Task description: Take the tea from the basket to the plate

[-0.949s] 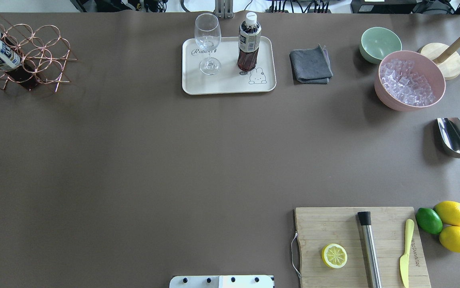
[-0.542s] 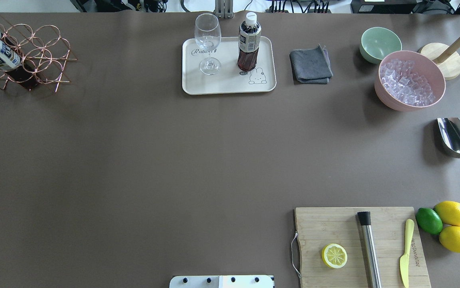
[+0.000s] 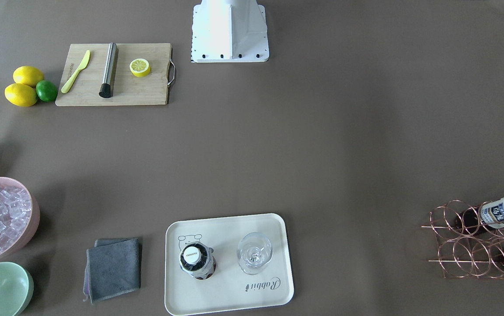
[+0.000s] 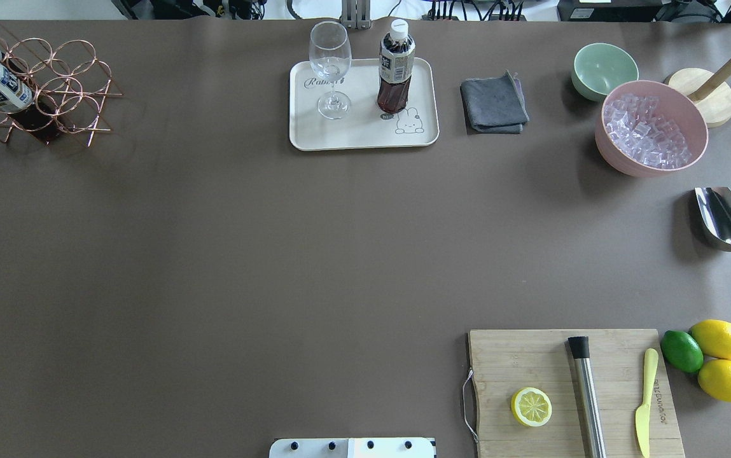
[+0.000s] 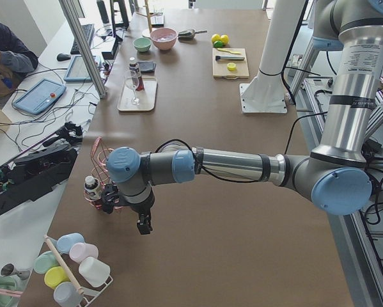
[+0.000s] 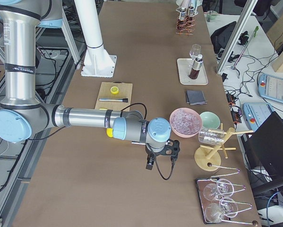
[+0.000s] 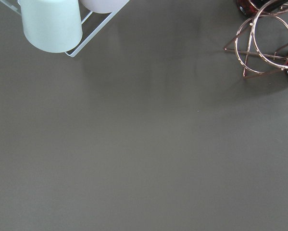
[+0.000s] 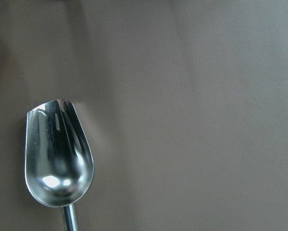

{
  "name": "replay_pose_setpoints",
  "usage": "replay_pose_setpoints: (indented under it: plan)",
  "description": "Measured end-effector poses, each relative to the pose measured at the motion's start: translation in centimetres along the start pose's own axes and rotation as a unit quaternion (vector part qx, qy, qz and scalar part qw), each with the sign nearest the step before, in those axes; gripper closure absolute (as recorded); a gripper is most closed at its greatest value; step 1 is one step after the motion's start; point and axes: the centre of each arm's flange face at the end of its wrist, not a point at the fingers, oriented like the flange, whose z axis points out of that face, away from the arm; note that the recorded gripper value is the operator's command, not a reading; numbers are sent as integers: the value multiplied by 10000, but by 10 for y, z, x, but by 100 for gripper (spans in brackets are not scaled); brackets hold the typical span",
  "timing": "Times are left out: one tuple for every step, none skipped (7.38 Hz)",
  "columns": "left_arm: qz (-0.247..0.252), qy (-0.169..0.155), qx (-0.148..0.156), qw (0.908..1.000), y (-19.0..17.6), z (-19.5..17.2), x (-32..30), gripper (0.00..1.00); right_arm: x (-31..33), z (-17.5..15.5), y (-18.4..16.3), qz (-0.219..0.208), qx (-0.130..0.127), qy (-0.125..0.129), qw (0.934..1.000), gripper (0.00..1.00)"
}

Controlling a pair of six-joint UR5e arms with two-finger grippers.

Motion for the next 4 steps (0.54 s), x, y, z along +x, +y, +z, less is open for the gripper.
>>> replay_pose_setpoints:
  plan:
    - [10,-7,52,10000,0,1,0,1,0,-1,0,5,9,-5,10000,0]
    - [52,-11,104,9999,-1,0,2,1,1,-2,0,16,23,-10,10000,0]
    - [106,-6,150,9998,-1,-1,4,1,2,-4,0,28,41,-15,10000,0]
    - [172,4,214,9996,-2,-3,6,1,3,-5,1,34,49,-18,10000,0]
